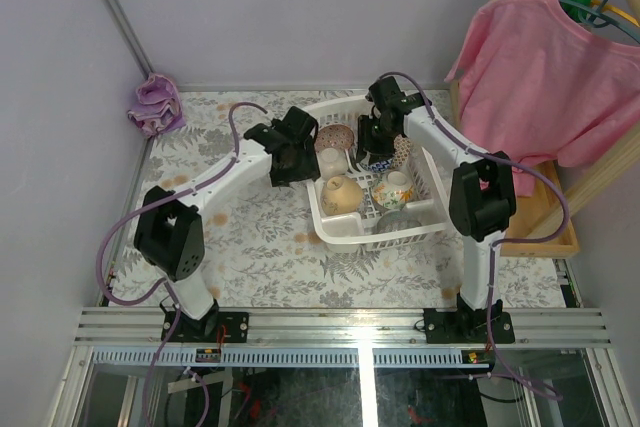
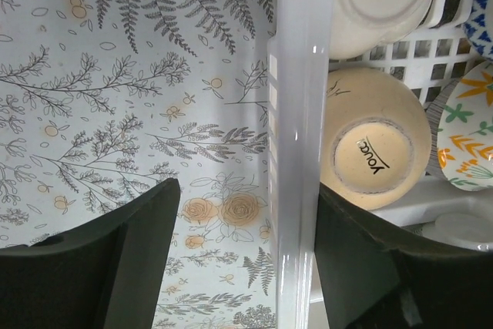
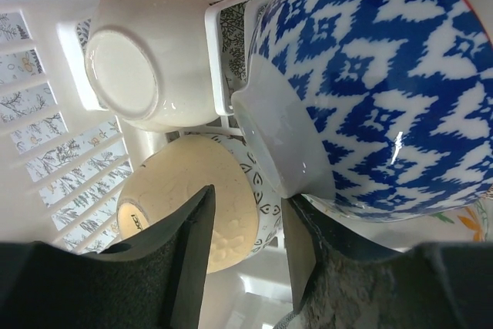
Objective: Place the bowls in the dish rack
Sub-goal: Adjust the bowl in the dish rack.
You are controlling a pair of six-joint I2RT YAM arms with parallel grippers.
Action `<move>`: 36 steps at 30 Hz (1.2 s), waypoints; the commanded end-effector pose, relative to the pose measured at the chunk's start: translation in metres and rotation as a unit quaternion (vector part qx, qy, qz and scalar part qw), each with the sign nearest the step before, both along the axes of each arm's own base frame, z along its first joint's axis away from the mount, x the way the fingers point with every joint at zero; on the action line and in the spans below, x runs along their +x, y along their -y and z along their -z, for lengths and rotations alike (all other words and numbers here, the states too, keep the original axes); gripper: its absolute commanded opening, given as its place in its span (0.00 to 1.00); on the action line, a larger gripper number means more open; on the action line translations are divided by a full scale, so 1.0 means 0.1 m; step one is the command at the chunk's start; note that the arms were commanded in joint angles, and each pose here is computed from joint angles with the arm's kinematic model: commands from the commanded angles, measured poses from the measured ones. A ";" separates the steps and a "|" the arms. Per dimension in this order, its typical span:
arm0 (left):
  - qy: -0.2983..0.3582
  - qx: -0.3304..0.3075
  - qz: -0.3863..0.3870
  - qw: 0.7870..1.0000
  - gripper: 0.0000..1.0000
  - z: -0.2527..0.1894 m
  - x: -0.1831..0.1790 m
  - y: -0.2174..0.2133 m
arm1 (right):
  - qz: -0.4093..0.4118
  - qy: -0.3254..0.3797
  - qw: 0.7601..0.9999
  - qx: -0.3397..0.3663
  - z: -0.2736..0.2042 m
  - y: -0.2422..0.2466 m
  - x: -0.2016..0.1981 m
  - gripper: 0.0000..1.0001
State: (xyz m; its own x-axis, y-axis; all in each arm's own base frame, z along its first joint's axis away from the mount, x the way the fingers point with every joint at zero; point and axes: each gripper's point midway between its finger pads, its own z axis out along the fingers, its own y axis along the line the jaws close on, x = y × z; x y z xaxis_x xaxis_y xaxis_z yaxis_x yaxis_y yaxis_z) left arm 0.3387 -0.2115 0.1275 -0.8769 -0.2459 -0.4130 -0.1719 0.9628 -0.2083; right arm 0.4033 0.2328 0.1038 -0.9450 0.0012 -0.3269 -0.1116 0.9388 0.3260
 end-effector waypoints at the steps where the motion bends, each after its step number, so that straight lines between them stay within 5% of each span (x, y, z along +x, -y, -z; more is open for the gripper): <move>1: -0.028 0.034 0.004 0.999 0.65 0.14 -0.14 -0.09 | 0.012 0.069 0.997 0.019 -0.18 -0.13 0.38 0.45; 9: -0.036 0.038 0.020 0.998 0.30 0.22 -0.06 0.01 | 0.018 0.072 0.997 0.022 -0.18 -0.16 0.45 0.38; 36: -0.045 0.050 0.030 0.997 0.22 0.32 -0.06 0.01 | 0.021 0.077 0.996 0.033 -0.16 -0.31 0.72 0.36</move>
